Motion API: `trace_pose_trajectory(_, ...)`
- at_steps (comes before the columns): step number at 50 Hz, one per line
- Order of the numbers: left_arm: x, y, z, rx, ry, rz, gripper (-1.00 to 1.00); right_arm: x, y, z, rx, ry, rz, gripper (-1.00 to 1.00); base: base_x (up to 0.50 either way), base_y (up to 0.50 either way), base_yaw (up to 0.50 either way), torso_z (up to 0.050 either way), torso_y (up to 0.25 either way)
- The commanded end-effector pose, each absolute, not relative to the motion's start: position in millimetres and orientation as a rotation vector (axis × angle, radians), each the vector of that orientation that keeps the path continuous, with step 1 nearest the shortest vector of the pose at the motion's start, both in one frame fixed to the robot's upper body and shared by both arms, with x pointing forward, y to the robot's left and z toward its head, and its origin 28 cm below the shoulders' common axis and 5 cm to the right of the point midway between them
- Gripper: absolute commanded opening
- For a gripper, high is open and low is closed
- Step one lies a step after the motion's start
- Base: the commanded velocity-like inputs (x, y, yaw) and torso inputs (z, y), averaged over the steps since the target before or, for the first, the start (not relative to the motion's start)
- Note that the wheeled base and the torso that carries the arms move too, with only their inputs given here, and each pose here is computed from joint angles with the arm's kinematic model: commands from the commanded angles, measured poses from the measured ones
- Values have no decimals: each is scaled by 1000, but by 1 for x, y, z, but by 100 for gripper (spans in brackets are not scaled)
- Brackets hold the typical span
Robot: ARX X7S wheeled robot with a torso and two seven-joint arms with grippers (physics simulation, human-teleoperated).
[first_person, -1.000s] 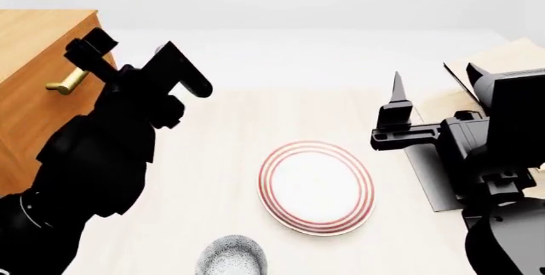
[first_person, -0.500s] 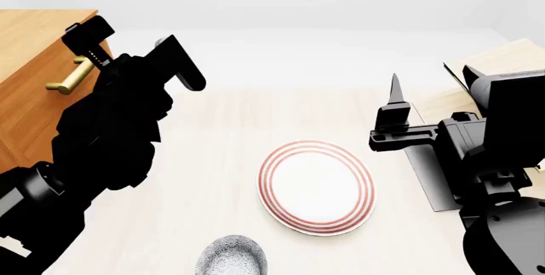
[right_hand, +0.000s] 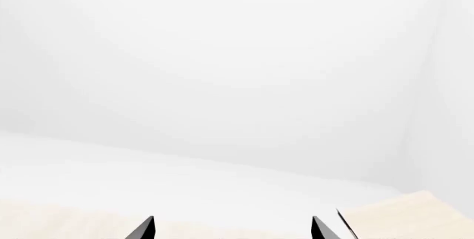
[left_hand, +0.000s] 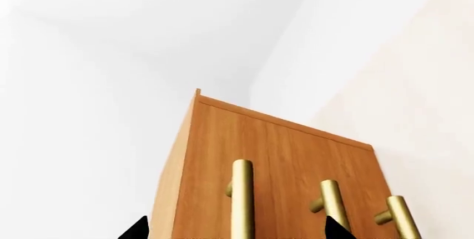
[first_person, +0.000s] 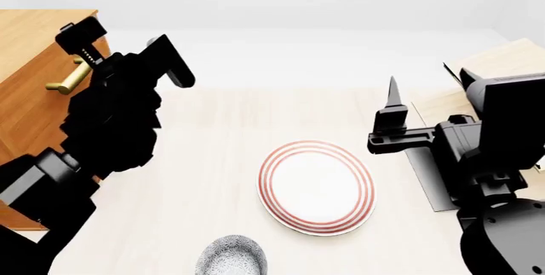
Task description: Open the top drawer of the cabinet and put the bowl in it.
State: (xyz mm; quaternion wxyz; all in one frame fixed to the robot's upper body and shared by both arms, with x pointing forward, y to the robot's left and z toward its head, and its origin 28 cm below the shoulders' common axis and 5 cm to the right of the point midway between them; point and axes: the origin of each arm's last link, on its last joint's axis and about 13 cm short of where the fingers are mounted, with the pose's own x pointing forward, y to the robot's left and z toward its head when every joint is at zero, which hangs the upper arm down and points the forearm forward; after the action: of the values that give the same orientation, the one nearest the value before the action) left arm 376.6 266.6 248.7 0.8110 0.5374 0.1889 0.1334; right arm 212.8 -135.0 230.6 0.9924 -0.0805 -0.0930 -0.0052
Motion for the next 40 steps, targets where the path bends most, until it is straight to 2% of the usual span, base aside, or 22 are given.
trace_pose_trajectory(1, 386, 270, 242, 1135, 440, 304, 100, 214, -136, 227, -161, -178, -8, 100, 0, 0, 0, 0, 0)
trace_pose_trajectory(40, 400, 283, 215, 1103, 526, 348, 100, 217, -139, 220, -146, -154, -22, 100, 0, 0, 0, 0, 0)
